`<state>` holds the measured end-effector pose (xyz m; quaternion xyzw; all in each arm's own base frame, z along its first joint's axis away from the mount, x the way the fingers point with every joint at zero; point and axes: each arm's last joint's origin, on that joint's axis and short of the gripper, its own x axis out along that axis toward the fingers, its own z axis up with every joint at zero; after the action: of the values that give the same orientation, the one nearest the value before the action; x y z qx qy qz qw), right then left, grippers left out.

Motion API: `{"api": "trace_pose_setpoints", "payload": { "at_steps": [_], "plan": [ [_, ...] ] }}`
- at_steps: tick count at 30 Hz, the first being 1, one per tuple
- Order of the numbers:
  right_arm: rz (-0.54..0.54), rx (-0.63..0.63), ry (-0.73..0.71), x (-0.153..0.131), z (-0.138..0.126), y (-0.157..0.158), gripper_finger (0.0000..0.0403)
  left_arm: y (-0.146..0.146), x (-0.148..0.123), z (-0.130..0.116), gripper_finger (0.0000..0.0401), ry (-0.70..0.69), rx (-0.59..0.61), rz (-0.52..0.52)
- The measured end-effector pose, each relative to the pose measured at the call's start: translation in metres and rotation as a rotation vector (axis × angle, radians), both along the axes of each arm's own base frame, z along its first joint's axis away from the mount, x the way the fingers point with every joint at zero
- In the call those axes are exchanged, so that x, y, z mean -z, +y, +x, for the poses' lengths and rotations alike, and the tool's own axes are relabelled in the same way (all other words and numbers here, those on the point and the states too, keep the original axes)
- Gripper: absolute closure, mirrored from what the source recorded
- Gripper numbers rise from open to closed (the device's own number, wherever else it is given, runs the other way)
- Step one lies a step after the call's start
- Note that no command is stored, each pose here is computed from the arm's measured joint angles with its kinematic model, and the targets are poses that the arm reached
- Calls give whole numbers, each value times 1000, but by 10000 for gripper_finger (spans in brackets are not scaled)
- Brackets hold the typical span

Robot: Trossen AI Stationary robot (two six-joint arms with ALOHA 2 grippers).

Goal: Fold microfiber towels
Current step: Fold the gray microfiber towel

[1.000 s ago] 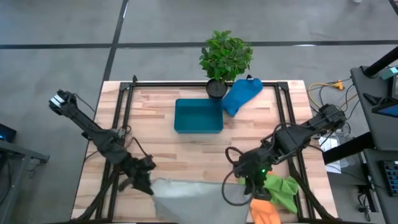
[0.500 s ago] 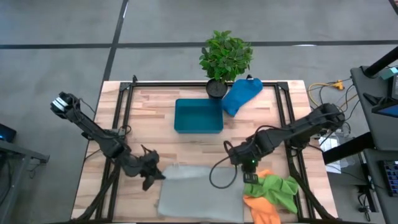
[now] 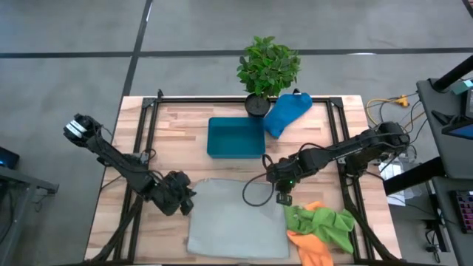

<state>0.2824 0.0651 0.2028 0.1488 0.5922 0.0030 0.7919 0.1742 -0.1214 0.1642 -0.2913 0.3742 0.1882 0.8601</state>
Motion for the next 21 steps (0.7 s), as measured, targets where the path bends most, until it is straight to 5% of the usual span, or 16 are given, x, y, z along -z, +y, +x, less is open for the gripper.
{"api": "trace_pose_setpoints", "payload": {
  "at_steps": [21],
  "plan": [
    [-27, 17, -9, 27, 8, -49, 394, 15, 31, 2, 401, 171, -147, 121]
  ]
}}
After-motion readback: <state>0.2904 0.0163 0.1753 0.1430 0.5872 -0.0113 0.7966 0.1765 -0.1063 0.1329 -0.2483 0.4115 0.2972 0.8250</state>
